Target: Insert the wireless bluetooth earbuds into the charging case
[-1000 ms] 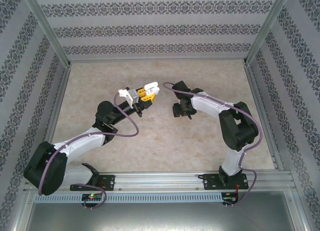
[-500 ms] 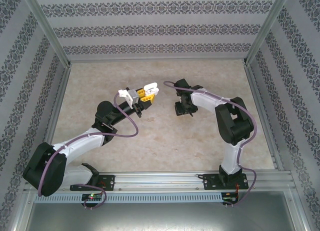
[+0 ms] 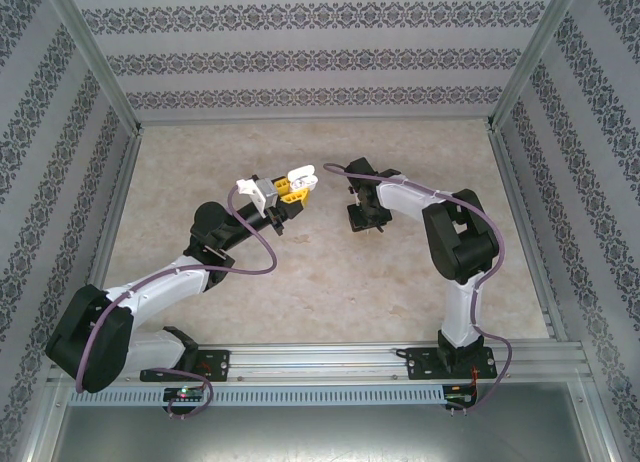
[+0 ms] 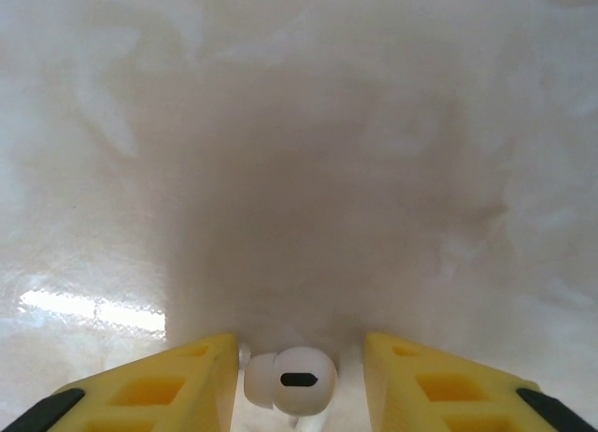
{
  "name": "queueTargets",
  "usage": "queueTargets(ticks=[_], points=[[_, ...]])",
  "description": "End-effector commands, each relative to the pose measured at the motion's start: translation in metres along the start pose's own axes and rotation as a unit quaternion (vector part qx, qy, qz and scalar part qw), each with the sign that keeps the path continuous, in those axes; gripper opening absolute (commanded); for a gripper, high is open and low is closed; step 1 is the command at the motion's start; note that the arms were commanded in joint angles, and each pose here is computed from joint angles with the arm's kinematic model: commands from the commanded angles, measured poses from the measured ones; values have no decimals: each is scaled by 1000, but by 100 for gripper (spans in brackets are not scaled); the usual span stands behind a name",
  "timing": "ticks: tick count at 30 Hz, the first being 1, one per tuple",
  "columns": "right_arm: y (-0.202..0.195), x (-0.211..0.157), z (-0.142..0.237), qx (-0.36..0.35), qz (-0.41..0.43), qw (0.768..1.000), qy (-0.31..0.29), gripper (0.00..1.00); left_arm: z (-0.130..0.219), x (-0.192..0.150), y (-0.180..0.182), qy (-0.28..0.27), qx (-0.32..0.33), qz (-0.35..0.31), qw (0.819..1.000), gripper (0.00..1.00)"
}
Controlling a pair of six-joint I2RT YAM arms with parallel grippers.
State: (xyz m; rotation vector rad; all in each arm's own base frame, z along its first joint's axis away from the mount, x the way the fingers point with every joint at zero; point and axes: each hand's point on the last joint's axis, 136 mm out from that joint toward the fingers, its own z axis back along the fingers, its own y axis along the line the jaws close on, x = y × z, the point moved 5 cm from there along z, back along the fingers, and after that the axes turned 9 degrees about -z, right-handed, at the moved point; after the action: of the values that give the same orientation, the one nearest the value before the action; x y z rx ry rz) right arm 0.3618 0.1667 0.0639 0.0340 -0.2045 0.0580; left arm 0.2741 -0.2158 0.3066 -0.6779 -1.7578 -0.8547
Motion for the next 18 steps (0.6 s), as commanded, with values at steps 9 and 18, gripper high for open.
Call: queueTargets(ticks=[9,18], points=[[-1,-5,-13,-9,12,1000,23,35,0,6,5,-8,9,-13,1000,0],[-5,-7,-12,-4,3,1000,23,27,1,7,5,-7,10,-14,1000,0]])
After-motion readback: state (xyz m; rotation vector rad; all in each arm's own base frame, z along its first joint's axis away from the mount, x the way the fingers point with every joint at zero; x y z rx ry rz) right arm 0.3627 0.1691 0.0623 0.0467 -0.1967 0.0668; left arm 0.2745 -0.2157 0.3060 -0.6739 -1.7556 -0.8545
